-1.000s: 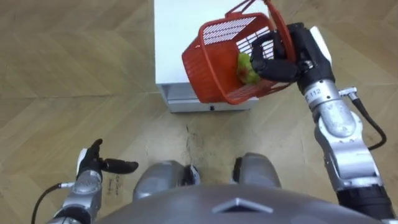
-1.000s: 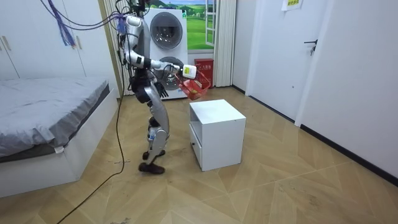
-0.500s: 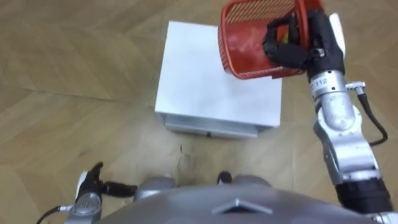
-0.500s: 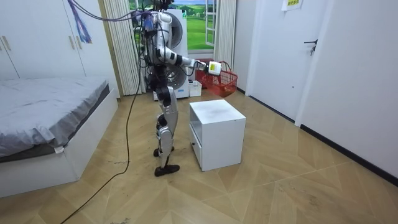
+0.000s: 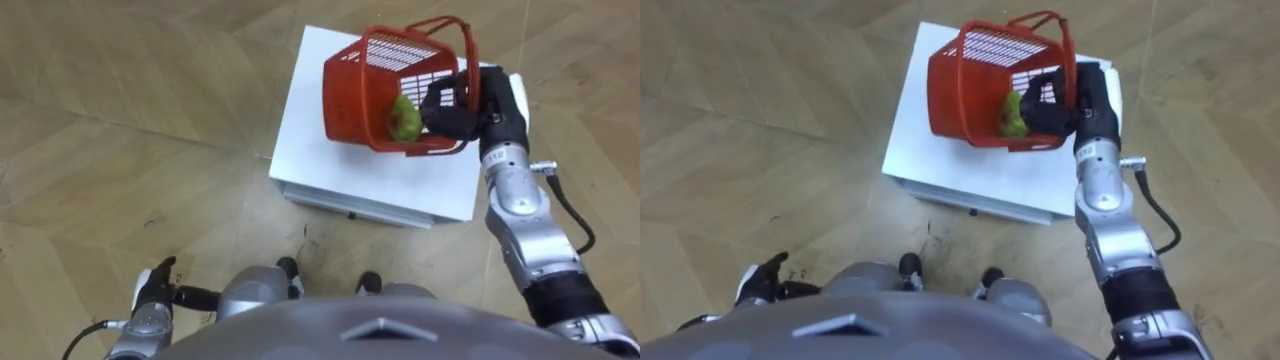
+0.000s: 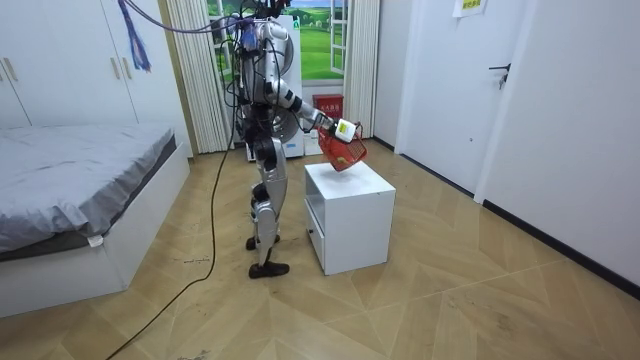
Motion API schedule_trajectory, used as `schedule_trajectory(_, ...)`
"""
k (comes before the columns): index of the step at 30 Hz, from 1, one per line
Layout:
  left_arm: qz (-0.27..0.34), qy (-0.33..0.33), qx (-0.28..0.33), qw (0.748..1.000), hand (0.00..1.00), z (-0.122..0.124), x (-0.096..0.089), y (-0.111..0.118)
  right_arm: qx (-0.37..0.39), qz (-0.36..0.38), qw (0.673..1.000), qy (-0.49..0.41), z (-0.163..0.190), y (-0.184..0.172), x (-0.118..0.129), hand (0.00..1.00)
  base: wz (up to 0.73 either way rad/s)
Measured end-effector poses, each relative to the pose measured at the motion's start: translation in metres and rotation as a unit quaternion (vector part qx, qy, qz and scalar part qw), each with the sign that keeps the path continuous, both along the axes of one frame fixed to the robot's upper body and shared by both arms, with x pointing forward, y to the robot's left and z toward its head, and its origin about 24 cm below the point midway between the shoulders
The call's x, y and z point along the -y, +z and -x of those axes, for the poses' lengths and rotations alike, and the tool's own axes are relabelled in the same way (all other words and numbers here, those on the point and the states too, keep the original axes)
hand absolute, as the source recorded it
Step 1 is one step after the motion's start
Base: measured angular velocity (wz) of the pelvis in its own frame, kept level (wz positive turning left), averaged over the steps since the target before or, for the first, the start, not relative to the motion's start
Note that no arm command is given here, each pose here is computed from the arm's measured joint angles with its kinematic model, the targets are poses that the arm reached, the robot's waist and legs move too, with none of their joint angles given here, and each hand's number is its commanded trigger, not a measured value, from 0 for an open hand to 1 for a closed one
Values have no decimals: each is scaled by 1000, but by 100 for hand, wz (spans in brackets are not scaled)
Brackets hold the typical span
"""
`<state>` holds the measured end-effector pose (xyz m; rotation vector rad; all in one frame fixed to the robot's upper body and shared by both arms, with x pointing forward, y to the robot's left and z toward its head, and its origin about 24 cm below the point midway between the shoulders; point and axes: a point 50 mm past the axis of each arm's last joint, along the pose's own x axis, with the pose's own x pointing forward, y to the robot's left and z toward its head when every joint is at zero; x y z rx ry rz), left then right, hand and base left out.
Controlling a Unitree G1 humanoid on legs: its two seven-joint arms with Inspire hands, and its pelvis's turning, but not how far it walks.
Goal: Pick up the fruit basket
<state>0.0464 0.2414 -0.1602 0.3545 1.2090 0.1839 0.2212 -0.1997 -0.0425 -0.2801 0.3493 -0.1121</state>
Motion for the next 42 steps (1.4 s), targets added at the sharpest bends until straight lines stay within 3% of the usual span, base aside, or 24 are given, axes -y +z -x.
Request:
schedule_trajectory(12,-2,-18,-39,999,0,8,1,-2,-63,1,998,-15,9,-27,2,100,3)
schedule_trajectory(13,-1,-19,-40,999,0,8,1,-3,-66,2,998,-15,9,-28,2,67,0)
schedule_trajectory(14,-1,-19,-40,999,0,8,1,-3,-65,1,998,-15,9,-28,1,2,0)
schedule_trajectory(23,-13,-50,-45,998,0,8,1,-2,-59,-10,998,-15,9,-29,-5,0,-2)
schedule_trajectory(42,-10,-52,-55,997,0,12,5,-4,-40,23,999,3,6,-23,-6,0,0)
